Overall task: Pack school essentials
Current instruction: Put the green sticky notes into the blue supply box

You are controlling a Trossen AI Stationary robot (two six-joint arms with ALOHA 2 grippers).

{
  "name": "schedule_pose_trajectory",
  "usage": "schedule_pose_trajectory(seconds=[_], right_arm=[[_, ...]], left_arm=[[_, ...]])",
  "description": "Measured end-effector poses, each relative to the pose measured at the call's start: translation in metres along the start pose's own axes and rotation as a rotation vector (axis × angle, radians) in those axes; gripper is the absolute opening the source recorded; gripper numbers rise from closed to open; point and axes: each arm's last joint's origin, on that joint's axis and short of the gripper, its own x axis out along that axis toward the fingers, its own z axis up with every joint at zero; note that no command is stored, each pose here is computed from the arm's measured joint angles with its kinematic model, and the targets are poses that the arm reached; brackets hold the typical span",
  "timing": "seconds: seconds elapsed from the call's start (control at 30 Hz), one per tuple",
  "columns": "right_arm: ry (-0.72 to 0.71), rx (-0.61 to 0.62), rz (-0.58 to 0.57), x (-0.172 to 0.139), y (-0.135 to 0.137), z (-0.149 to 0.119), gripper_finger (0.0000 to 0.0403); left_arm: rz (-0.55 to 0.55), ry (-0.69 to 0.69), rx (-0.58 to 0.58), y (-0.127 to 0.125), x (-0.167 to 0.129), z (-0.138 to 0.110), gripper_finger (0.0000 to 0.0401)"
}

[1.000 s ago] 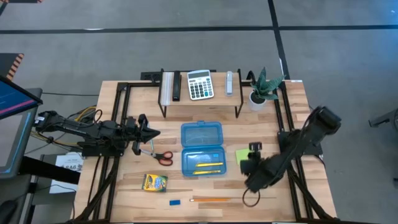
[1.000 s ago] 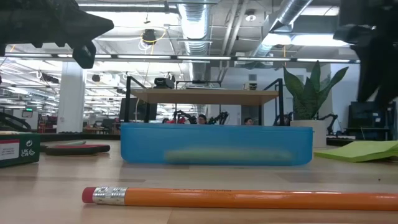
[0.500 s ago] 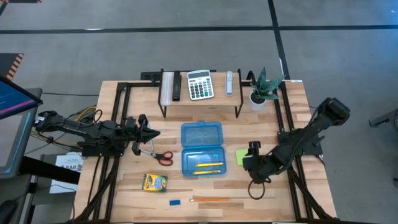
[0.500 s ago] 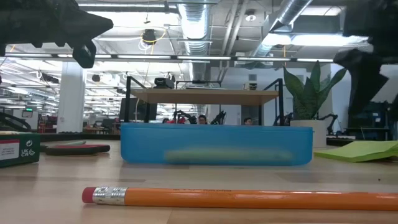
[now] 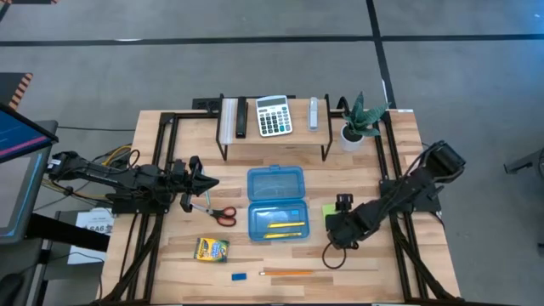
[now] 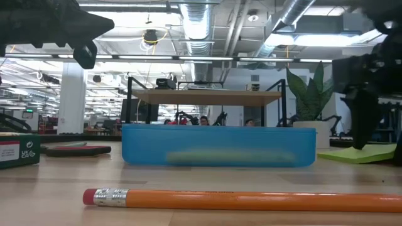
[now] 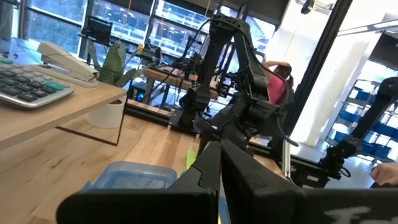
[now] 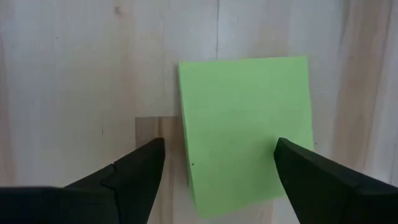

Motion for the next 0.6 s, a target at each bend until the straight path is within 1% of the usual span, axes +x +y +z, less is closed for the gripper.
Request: schedule_pose_trajectory(seconds=[0.13, 0.2, 0.27, 0.37, 0.53, 0.6], right_arm=[[0.064, -0.005, 0.033, 0.009, -0.004, 0.003, 0.0321], [0.079, -0.001, 0.050, 0.011, -0.006, 0.004, 0.0306], [0.090, 0.003, 0.067, 0.012, -0.008, 0.005, 0.0282], [0.098, 0.006, 0.082, 0.013, -0.011, 0.006, 0.0230], [0.101, 0.008, 0.108, 0.013, -0.011, 0.007, 0.0123], [0.098, 0.006, 0.106, 0.012, -0.010, 0.007, 0.0087]], left_arm=[[0.000, 0.000, 0.000, 0.000, 0.000, 0.000, 0.0000], [0.000, 0.000, 0.000, 0.000, 0.000, 0.000, 0.0000], [0.000, 0.001, 0.000, 0.000, 0.000, 0.000, 0.0000], [0.000, 0.001, 0.000, 0.000, 0.000, 0.000, 0.0000], [0.000, 0.001, -0.001, 0.000, 0.000, 0.000, 0.0000], [0.000, 0.001, 0.000, 0.000, 0.000, 0.000, 0.0000]])
